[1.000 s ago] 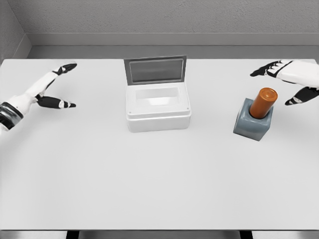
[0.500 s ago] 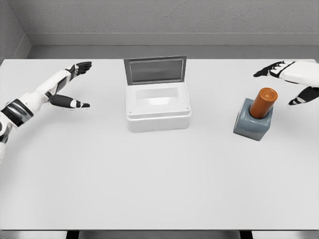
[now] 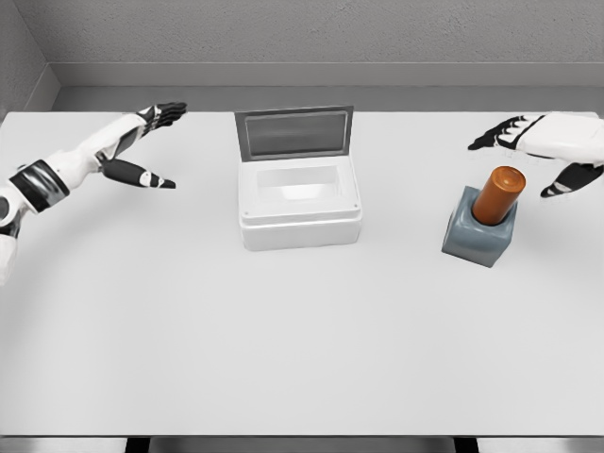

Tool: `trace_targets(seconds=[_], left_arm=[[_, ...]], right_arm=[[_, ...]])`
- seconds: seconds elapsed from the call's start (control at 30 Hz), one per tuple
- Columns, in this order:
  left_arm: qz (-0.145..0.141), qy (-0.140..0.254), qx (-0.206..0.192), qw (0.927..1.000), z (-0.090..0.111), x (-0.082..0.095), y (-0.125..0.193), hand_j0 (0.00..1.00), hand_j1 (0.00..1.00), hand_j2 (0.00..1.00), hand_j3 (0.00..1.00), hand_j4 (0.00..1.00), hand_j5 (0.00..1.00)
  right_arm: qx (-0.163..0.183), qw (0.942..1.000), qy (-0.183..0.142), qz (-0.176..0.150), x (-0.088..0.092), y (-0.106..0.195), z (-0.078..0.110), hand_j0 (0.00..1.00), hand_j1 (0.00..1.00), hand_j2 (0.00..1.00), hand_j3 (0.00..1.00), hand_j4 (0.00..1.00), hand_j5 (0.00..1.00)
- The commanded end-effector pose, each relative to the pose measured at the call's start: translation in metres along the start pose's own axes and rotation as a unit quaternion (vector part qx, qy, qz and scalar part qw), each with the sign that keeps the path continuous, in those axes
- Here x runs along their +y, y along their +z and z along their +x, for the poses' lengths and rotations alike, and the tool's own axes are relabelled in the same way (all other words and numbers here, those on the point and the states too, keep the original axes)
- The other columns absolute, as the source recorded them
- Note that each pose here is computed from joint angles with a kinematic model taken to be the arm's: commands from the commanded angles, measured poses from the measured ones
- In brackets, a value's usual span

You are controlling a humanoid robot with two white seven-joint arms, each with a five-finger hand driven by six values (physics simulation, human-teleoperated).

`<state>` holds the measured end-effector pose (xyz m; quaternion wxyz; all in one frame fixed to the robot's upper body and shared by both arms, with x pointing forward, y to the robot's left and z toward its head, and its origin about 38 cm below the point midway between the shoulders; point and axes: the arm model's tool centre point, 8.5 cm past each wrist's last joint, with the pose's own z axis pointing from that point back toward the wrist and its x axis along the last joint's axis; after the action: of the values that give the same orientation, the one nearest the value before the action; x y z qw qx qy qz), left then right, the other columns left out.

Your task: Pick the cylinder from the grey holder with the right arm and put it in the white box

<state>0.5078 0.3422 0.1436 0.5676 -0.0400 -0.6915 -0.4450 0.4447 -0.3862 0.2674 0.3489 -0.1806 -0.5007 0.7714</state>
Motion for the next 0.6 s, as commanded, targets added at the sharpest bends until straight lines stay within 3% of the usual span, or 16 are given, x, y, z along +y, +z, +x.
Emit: trace_targets(seconds=[0.0, 0.1, 0.17, 0.3, 0.57], left_arm=[[-0.009, -0.012, 0.009, 0.9998, -0.001, -0.002, -0.001, 1.0, 1.0, 1.0, 1.0, 1.0, 1.0], [-0.013, -0.015, 0.007, 0.9998, 0.0, -0.004, -0.004, 1.0, 1.0, 1.0, 1.0, 1.0, 1.0], [-0.019, -0.013, 0.0, 0.9997, 0.003, -0.011, -0.013, 1.0, 1.0, 1.0, 1.0, 1.0, 1.0], [-0.017, -0.015, -0.005, 0.9997, 0.007, -0.009, -0.017, 1.0, 1.0, 1.0, 1.0, 1.0, 1.0], [-0.017, -0.017, -0.013, 0.9996, 0.013, -0.007, -0.024, 1.0, 1.0, 1.0, 1.0, 1.0, 1.0]], right_arm=[[-0.004, 1.0, -0.002, 0.002, 0.002, -0.004, 0.002, 1.0, 1.0, 1.0, 1.0, 1.0, 1.0], [-0.008, 0.9994, 0.005, 0.032, 0.007, -0.005, 0.005, 1.0, 1.0, 1.0, 1.0, 1.0, 1.0], [-0.009, 0.9993, 0.011, 0.035, 0.006, -0.002, 0.007, 1.0, 1.0, 1.0, 1.0, 1.0, 1.0], [-0.005, 0.9987, 0.028, 0.043, -0.001, 0.012, 0.01, 1.0, 1.0, 1.0, 1.0, 1.0, 1.0], [-0.028, 0.9973, 0.039, 0.055, -0.004, -0.008, 0.02, 1.0, 1.0, 1.0, 1.0, 1.0, 1.0]])
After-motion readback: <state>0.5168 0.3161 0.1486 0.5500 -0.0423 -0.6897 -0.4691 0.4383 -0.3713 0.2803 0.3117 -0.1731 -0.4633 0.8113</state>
